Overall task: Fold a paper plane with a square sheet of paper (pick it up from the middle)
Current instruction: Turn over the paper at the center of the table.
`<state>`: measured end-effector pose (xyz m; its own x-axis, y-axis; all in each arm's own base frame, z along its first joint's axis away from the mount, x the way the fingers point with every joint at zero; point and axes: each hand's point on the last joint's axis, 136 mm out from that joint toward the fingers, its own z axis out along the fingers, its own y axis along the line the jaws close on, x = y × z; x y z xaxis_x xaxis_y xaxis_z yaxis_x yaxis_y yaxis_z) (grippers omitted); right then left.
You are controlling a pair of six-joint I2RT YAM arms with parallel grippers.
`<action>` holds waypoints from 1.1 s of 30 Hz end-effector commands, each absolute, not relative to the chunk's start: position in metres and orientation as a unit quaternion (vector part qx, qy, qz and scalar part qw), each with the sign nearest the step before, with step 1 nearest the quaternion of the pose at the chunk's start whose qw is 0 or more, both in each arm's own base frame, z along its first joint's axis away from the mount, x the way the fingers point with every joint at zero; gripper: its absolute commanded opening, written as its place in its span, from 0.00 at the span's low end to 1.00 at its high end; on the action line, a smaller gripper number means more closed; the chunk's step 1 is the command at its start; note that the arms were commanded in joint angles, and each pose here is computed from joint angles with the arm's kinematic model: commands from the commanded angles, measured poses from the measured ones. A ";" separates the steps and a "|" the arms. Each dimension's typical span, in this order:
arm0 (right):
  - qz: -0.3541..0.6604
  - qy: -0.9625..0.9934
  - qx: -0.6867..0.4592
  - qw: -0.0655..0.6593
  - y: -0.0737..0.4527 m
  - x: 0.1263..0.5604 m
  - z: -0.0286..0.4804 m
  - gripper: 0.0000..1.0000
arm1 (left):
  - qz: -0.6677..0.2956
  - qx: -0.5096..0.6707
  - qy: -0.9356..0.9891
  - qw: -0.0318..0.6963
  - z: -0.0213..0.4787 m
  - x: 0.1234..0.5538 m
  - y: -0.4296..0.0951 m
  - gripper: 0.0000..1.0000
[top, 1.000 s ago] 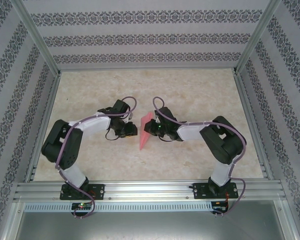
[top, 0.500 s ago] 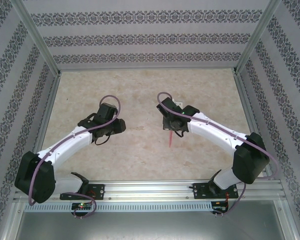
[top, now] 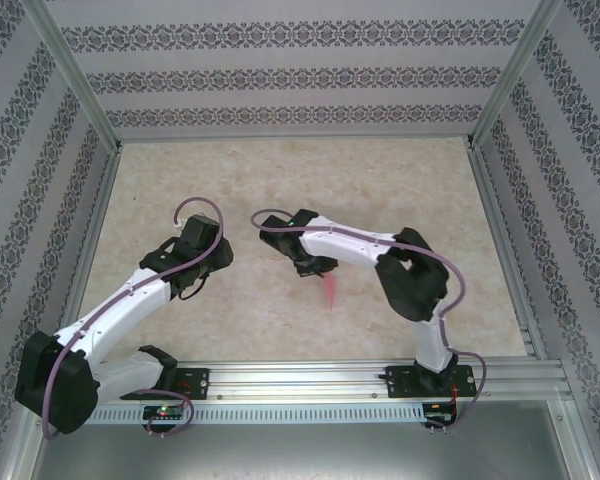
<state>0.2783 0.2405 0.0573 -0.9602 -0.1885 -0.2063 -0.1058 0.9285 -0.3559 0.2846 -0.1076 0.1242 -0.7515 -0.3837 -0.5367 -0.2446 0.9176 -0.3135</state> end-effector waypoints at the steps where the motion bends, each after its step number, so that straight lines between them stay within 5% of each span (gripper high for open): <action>1: -0.159 0.977 -0.084 0.112 0.266 0.277 0.056 0.16 | -0.096 -0.187 0.926 0.313 0.124 0.279 -0.093 0.49; 10: -0.074 0.989 -0.101 0.079 0.322 0.276 0.032 0.29 | -0.101 -0.188 0.926 0.311 0.122 0.277 -0.093 0.51; 18: 0.060 0.982 -0.114 0.139 0.362 0.284 0.083 0.53 | -0.112 -0.178 0.929 0.304 0.123 0.279 -0.099 0.52; 23: 0.131 0.963 -0.094 0.217 0.351 0.286 0.133 0.73 | -0.129 -0.162 0.934 0.290 0.119 0.279 -0.109 0.54; 28: 0.192 0.930 -0.046 0.310 0.308 0.285 0.178 0.80 | -0.169 -0.137 0.938 0.271 0.115 0.281 -0.129 0.56; 31: 0.222 0.913 -0.006 0.343 0.275 0.284 0.185 0.98 | -0.197 -0.123 0.936 0.265 0.116 0.285 -0.141 0.59; 33: 0.248 0.903 0.022 0.350 0.256 0.285 0.183 0.98 | -0.217 -0.113 0.933 0.262 0.118 0.286 -0.150 0.61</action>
